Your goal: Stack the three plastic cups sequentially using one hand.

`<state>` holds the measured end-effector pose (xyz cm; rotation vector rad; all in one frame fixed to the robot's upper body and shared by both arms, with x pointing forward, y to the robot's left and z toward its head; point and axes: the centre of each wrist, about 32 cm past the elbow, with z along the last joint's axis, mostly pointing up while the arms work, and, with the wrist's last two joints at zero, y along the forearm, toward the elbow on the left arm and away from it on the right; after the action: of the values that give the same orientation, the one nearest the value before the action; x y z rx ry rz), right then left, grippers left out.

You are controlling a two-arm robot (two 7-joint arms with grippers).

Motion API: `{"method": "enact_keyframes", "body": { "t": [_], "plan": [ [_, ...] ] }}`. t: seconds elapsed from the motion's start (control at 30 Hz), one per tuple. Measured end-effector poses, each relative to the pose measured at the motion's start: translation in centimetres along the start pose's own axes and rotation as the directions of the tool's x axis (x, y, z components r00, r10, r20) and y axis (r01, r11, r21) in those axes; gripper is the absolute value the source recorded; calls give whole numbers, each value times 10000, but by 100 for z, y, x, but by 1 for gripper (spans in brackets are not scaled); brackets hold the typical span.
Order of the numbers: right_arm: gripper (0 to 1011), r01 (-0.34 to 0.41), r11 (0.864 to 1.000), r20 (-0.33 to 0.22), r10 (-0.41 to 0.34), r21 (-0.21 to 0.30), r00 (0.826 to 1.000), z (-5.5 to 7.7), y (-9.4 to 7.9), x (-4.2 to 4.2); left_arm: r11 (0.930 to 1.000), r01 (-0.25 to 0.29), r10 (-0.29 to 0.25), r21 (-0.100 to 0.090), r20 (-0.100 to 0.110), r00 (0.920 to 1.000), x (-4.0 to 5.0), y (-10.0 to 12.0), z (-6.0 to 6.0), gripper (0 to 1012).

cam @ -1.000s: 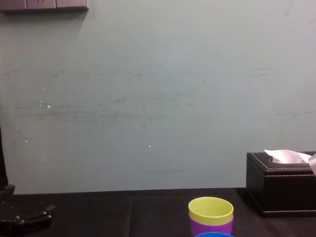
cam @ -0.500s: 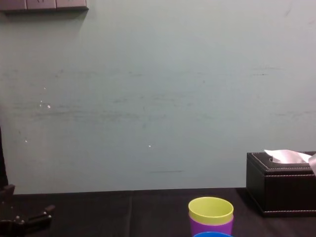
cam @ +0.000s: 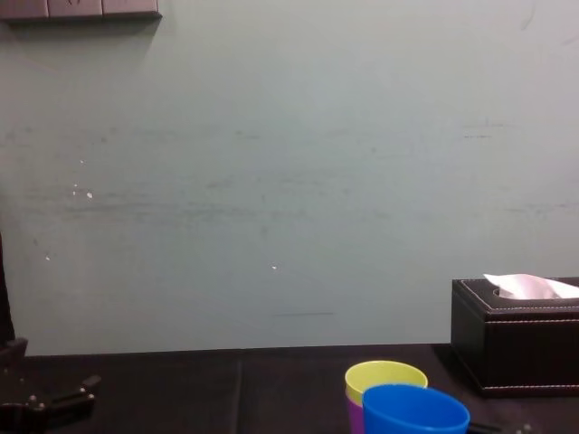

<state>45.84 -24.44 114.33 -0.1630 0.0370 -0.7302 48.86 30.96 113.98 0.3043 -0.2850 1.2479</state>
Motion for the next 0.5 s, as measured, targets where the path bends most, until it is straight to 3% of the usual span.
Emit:
{"method": "enact_keyframes", "body": {
  "t": [0.5],
  "plan": [
    [716,-388,9990,600,373,242,9975,478,-32,7,10000,-1,1,2,1,10000,0,0,0,1011]
  ]
}}
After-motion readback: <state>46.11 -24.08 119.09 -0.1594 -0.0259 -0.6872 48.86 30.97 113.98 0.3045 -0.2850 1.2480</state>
